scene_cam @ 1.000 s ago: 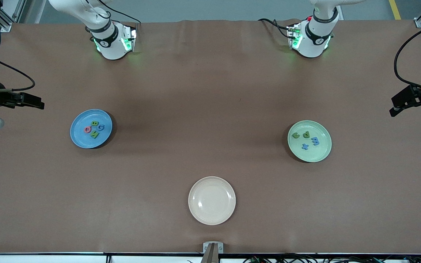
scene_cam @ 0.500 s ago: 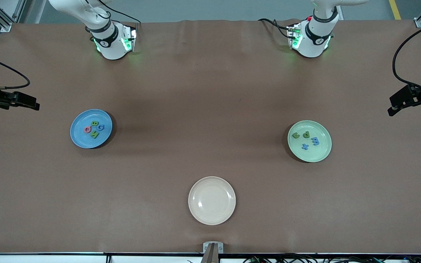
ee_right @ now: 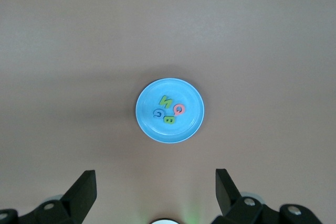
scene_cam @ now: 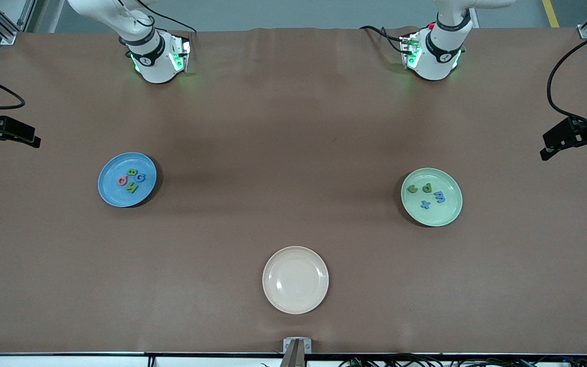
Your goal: Sort uppercase to blue plate, lowercase to green plate
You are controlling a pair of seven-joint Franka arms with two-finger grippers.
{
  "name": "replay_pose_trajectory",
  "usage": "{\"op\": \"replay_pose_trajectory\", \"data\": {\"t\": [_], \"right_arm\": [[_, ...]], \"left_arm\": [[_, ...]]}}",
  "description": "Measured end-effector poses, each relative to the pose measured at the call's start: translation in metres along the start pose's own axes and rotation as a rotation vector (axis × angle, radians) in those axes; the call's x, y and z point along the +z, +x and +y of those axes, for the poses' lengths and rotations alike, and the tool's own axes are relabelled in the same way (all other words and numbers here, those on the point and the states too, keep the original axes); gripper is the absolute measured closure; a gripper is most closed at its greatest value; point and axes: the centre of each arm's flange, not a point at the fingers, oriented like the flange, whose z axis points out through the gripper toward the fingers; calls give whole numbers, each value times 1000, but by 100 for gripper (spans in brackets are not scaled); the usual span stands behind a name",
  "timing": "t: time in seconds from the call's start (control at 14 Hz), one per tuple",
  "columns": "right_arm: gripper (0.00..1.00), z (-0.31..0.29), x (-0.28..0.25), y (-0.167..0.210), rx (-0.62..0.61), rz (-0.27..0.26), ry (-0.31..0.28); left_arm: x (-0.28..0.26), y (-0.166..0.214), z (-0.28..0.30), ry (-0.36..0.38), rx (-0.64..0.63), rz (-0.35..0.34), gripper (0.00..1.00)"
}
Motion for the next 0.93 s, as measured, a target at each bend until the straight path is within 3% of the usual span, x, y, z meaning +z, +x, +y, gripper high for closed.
{"op": "replay_pose_trajectory", "data": {"t": [0.14,0.5,0.93], "right_arm": [[0,1,-3,-1,1,-1,0],[0,22,4,-10,38,-71,17],[0,17,-2,-11,28,-60,17]], "left_arm": [[1,-1,0,-1,0,-10,0],[-3,-2,4,-2,7,-6,0],[-20,-8,34,-11,-35,8,0]]}}
